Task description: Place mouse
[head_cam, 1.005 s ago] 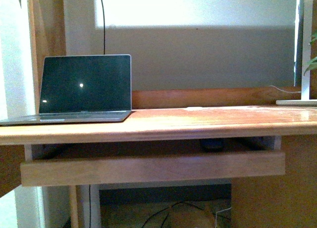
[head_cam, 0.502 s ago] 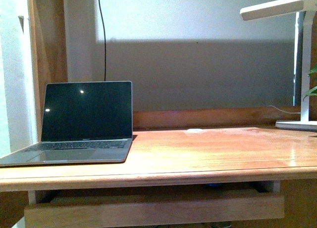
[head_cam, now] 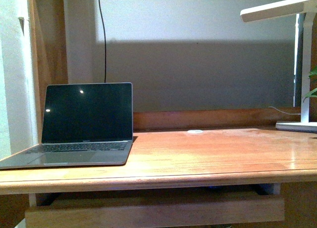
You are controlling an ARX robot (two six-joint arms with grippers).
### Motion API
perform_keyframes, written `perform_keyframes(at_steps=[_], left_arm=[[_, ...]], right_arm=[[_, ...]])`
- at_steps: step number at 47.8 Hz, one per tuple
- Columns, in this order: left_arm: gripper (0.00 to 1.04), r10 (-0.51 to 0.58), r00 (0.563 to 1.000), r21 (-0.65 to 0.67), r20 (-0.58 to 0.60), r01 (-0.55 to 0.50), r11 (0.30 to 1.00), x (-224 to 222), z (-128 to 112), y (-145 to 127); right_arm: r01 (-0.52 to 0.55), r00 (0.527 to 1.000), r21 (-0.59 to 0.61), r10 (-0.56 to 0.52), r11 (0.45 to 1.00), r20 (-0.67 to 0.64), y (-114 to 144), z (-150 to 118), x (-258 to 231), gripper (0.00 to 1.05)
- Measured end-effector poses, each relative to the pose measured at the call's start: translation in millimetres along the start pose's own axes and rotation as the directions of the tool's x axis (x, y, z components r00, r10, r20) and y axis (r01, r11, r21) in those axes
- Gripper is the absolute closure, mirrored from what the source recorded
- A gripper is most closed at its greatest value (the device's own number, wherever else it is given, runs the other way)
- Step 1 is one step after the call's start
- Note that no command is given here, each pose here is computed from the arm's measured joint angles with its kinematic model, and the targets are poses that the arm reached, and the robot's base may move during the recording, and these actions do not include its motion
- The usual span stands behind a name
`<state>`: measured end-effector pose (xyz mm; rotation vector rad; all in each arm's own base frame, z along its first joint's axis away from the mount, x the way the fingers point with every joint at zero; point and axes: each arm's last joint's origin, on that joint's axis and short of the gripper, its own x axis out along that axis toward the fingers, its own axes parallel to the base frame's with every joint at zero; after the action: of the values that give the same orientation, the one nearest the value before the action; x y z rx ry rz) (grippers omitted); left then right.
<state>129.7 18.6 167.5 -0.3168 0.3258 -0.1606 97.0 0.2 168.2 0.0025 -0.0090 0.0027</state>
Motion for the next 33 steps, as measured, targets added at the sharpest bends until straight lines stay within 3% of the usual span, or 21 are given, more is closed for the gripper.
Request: perform_keyframes(at_steps=[9, 16, 21, 23, 28, 33], left_arm=[[0.08, -0.011, 0.998, 0.181, -0.063, 0.023, 0.983, 36, 37, 29], [0.08, 0.025, 0.997, 0.466, -0.075, 0.013, 0.885, 71, 54, 45], [0.08, 0.080, 0.992, 0.695, -0.094, 0.008, 0.719, 100, 59, 54], [0.08, 0.102, 0.989, 0.799, -0.109, 0.026, 0.601, 112, 57, 57], [0.08, 0.122, 0.986, 0.923, -0.116, 0.061, 0.381, 128, 52, 64], [0.08, 0.117, 0.990, 0.991, -0.076, 0.062, 0.114, 148, 52, 69]], right_arm=[[0.000, 1.000, 0.000, 0.000, 1.000, 0.000, 0, 0, 0, 0.07], [0.000, 1.000, 0.000, 0.000, 1.000, 0.000, 0, 0, 0, 0.07], [0.000, 1.000, 0.000, 0.000, 1.000, 0.000, 0, 0, 0, 0.07], [0.000, 1.000, 0.000, 0.000, 1.000, 0.000, 0, 0, 0, 0.07], [0.000, 1.000, 0.000, 0.000, 1.000, 0.000, 0, 0, 0, 0.07], [0.000, 1.000, 0.000, 0.000, 1.000, 0.000, 0, 0, 0, 0.07]])
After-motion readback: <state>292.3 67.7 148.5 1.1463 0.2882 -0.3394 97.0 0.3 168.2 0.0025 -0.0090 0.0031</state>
